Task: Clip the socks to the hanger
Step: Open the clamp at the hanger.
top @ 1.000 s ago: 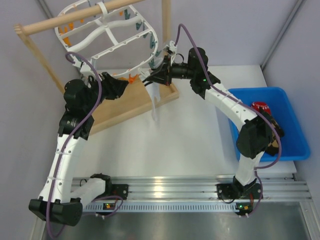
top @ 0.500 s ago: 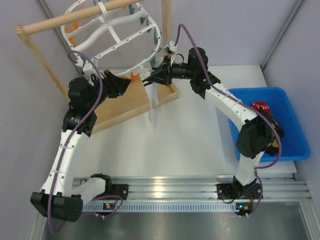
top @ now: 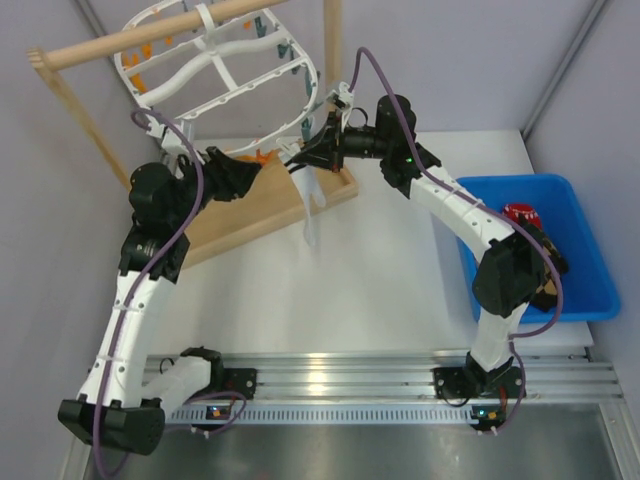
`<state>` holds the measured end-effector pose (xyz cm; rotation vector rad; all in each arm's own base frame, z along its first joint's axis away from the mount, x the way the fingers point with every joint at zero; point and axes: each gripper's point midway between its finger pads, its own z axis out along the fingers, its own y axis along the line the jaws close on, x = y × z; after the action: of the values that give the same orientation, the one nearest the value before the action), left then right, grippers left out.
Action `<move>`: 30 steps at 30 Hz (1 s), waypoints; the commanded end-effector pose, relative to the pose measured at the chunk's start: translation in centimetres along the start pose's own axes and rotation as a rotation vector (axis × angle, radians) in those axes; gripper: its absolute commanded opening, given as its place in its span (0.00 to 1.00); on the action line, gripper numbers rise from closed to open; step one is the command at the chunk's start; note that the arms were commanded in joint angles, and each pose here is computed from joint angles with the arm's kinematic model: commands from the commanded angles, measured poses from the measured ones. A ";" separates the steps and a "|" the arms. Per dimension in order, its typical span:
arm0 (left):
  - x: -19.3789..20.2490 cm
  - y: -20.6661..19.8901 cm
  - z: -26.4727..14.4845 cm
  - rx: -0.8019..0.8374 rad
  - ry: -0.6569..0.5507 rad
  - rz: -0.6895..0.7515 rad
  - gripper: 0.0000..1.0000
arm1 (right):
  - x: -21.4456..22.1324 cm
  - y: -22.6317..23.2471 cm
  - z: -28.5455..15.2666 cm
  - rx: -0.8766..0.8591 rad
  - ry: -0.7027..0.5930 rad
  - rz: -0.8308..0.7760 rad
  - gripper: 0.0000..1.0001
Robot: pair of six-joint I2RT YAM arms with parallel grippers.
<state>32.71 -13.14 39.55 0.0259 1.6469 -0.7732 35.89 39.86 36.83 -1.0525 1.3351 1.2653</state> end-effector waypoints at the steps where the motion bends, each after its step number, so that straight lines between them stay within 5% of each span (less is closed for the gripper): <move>1: -1.4 -2.1 -2.1 0.059 -0.050 0.086 0.55 | -3.7 1.4 -0.8 -0.024 -0.065 -0.090 0.00; 15: 3.7 -3.7 -5.1 0.166 0.137 0.068 0.54 | -4.1 2.0 -1.1 -0.028 -0.071 -0.097 0.00; 30: -2.1 -2.8 -1.9 0.100 -0.110 0.111 0.47 | -3.9 2.2 -1.1 -0.036 -0.070 -0.086 0.00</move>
<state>29.08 -14.40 39.21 0.1577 1.6439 -0.8341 35.68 39.86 36.80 -1.0554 1.3378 1.2781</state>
